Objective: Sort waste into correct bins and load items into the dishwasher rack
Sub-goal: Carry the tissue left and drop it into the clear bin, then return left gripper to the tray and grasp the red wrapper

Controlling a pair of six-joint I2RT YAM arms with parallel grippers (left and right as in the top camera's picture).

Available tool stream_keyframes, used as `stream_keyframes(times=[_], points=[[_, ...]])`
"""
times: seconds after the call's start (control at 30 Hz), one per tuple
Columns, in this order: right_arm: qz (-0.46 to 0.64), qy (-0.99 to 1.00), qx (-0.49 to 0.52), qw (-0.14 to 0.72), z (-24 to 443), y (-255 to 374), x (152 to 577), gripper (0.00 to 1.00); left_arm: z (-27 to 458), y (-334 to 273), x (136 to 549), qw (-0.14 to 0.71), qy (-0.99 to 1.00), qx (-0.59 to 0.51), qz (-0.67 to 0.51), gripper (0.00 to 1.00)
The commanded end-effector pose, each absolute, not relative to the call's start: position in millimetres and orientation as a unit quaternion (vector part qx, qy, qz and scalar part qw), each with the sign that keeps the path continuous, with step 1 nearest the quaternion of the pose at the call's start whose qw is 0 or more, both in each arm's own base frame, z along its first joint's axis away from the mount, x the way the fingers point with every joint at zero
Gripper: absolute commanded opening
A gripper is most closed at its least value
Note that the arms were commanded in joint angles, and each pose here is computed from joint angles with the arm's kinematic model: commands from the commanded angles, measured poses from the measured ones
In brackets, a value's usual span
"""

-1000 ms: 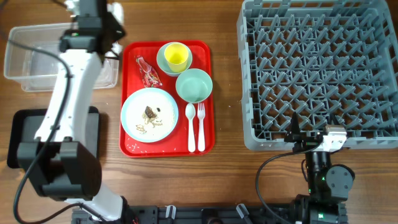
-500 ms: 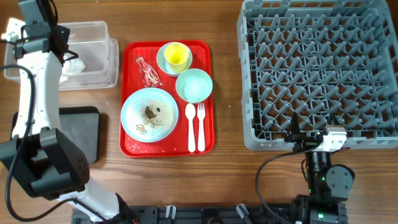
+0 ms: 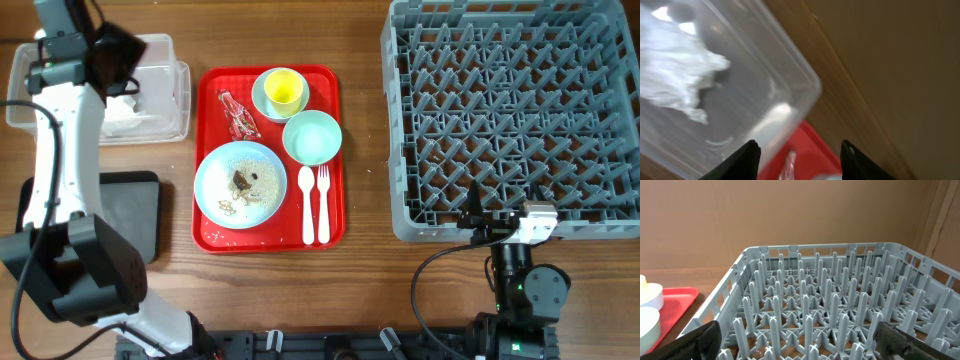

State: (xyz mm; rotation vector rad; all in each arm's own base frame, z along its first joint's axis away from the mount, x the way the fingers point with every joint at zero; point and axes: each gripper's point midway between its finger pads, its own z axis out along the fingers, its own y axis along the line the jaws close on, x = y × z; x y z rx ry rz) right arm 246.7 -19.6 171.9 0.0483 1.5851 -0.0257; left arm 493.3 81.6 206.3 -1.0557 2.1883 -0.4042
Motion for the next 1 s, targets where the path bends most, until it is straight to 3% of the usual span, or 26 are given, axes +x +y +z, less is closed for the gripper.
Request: stream_keyframes(times=[0.0,0.17,0.37,0.7,0.97], points=[[-0.020,0.709,0.021,0.704,173,-21,246,1.00,218,-12,480,0.309,0.907,-0.200,-0.203,0.61],[-0.020,0.709,0.021,0.704,173,-21,246,1.00,163,-50,469,0.241,0.946,-0.178,-0.123,0.72],[-0.020,0.709,0.021,0.704,173,-21,246,1.00,115,-36,464,0.198,0.956,-0.212,-0.035,0.72],[-0.020,0.709,0.021,0.704,173,-21,246,1.00,45,-32,461,0.129,0.974,-0.185,-0.006,0.64],[-0.020,0.709,0.021,0.704,173,-21,246,1.00,26,-19,468,0.128,0.973,-0.191,0.002,0.59]])
